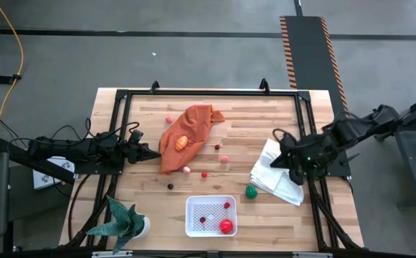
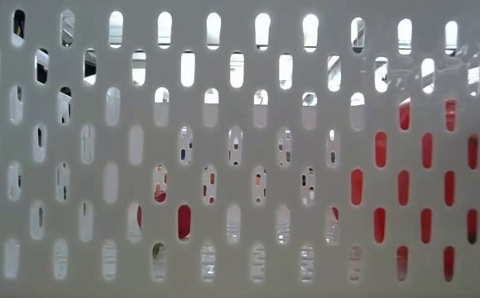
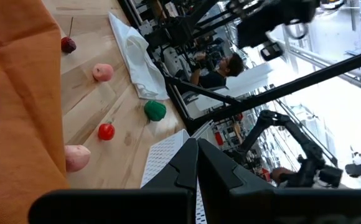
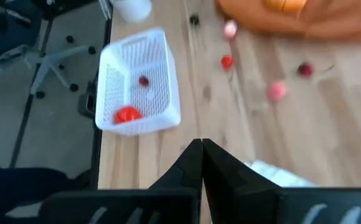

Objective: Pick and placing Produce into tupperware
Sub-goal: Put the green bell pepper into the white bin

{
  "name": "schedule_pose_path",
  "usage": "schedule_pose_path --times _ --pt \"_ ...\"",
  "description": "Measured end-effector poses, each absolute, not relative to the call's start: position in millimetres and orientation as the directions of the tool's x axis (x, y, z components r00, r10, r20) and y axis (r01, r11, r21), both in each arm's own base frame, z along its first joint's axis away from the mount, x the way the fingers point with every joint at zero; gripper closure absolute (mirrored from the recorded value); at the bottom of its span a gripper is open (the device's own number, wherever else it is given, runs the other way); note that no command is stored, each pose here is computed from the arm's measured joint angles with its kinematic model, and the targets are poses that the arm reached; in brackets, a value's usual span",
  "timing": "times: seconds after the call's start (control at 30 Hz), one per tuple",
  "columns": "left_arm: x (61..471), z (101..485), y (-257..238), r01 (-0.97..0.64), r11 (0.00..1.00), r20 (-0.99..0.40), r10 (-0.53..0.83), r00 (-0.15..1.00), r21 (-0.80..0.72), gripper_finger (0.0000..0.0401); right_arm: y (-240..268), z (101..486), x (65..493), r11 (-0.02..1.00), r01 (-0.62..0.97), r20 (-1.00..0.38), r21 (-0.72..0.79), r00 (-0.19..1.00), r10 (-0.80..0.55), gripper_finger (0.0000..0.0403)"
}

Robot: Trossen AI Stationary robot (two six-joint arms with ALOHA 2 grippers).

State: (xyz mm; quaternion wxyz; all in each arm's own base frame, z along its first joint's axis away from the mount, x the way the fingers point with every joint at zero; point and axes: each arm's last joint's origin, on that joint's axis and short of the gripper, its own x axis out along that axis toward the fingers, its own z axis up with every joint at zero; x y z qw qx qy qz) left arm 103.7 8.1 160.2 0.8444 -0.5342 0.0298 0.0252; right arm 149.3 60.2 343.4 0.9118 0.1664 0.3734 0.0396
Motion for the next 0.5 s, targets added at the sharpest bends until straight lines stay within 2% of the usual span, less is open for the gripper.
schedule_pose_path --times 0.27,0.5 --pt "103.7 160.2 8.1 -0.075 0.428 -0.078 0.011 0.997 -0.901 0.04 66.4 285.4 156.3 0.907 0.037 -0.681 0.418 0.673 0.287 0.0381" --pt "103.7 160.2 8.1 -0.074 0.428 -0.077 0.011 0.997 -0.901 0.04 69.6 241.8 160.8 0.868 0.063 -0.667 0.492 0.668 0.33 0.031"
